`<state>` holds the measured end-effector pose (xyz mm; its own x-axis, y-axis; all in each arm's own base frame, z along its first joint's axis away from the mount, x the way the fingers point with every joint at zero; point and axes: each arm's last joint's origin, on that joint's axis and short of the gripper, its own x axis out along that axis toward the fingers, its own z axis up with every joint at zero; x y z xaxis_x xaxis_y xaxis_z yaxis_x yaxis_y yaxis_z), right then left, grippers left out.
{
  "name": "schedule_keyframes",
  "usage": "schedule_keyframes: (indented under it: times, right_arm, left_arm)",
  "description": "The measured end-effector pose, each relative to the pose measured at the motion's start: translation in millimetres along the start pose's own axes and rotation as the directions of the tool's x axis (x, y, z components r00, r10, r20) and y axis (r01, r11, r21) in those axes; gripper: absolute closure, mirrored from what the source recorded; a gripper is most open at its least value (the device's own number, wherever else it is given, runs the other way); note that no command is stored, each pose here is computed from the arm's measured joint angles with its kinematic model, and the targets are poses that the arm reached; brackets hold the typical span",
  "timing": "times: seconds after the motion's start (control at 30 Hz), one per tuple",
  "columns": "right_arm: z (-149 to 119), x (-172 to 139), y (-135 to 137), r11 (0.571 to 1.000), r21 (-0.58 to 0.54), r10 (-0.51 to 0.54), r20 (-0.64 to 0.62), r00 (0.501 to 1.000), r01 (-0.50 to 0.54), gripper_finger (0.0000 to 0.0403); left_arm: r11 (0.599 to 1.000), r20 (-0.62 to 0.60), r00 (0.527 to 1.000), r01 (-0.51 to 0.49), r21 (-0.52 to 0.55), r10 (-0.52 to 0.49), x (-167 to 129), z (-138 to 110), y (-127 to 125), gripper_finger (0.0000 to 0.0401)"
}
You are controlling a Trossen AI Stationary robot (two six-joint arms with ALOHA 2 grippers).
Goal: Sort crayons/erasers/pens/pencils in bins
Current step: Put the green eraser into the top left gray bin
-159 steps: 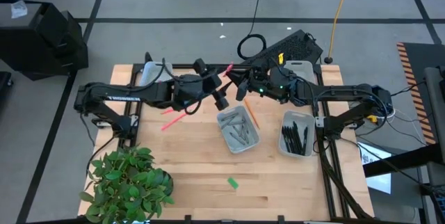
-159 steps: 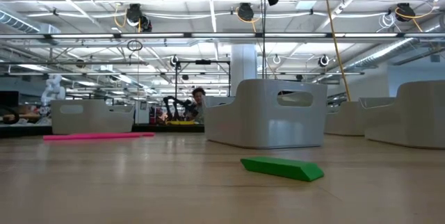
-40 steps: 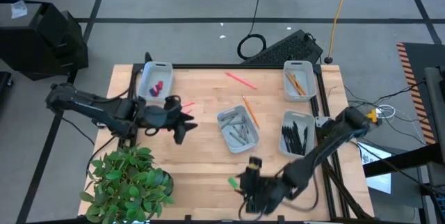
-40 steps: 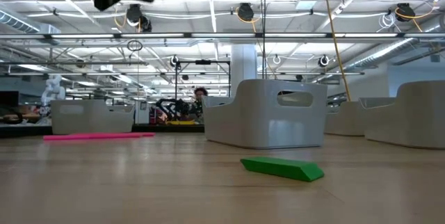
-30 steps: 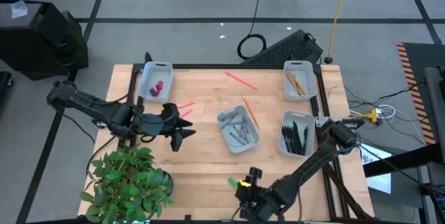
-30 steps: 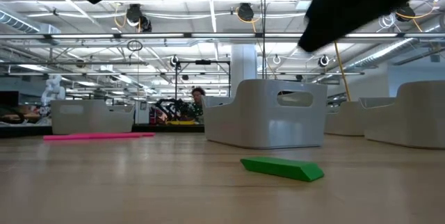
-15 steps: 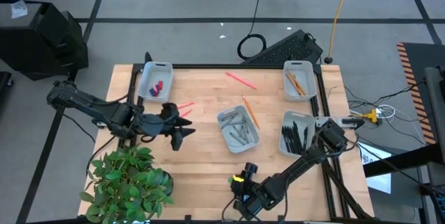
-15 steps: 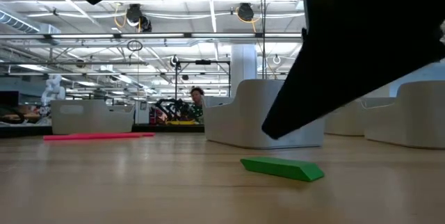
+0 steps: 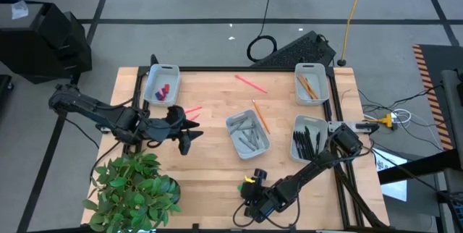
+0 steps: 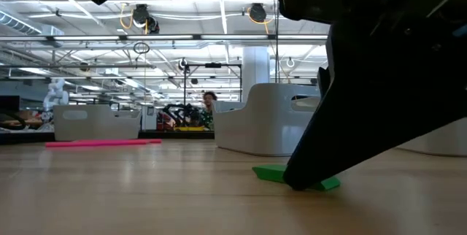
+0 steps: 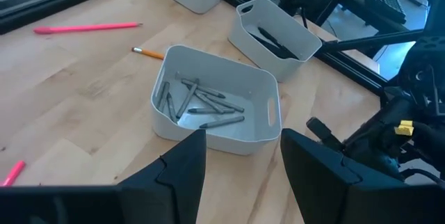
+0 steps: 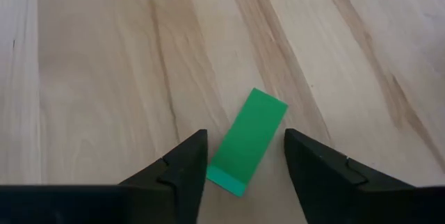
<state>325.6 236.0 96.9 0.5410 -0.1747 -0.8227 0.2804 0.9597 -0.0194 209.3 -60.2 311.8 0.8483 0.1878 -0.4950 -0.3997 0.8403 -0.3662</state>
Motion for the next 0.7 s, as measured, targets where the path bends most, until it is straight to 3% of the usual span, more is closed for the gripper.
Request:
schedule_keyframes:
  times: [0.37, 0.7]
  right_arm:
    - [6.4, 1.9, -5.8, 0.998, -0.024, 0.052, -0.068, 0.996, -0.054, 0.0334]
    - [31.6, -18.2, -18.9, 0.989, -0.077, 0.118, -0.061, 0.991, -0.123, 0.0345]
  left_arm:
    - [1.0, -0.004, 1.0, -0.004, 0.03, 0.004, -0.1, -0.6, 0.4, 0.021]
    - [0.998, 0.073, 0.997, 0.029, 0.058, -0.034, -2.3, 3.7, -7.4, 0.021]
